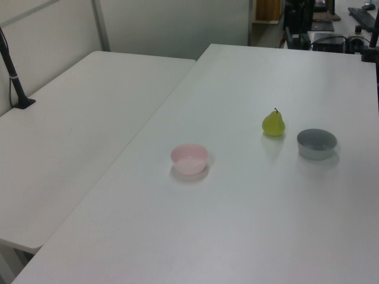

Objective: Place the pear in the bowl
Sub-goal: 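Move the open gripper down toward the yellow-green pear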

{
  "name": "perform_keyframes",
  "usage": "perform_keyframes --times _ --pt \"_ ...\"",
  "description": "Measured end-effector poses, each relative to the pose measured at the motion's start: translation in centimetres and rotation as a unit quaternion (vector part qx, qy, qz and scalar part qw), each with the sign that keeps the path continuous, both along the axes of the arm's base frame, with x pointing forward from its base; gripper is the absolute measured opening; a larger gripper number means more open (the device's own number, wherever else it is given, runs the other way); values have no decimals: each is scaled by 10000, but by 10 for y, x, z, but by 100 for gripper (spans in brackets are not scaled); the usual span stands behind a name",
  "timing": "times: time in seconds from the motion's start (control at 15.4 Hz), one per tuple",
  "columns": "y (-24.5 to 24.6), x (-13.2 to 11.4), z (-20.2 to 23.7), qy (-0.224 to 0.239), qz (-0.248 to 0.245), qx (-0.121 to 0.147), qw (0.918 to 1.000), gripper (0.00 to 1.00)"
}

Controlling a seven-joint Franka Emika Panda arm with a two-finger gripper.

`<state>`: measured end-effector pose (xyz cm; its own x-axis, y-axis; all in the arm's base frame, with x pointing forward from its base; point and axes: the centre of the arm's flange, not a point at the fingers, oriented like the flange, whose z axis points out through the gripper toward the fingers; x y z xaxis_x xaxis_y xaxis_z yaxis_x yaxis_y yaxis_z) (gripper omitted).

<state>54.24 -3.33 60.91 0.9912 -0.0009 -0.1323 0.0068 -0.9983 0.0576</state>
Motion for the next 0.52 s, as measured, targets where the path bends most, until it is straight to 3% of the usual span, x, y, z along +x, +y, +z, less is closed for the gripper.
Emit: perform_keyframes --times 0.06,0.32,0.52 --pt "0 0 0 -14 2 0 10000 100" --pt "0 6 -4 -113 -98 444 9989 100" --pt "-12 9 -3 -247 -224 493 9982 100"
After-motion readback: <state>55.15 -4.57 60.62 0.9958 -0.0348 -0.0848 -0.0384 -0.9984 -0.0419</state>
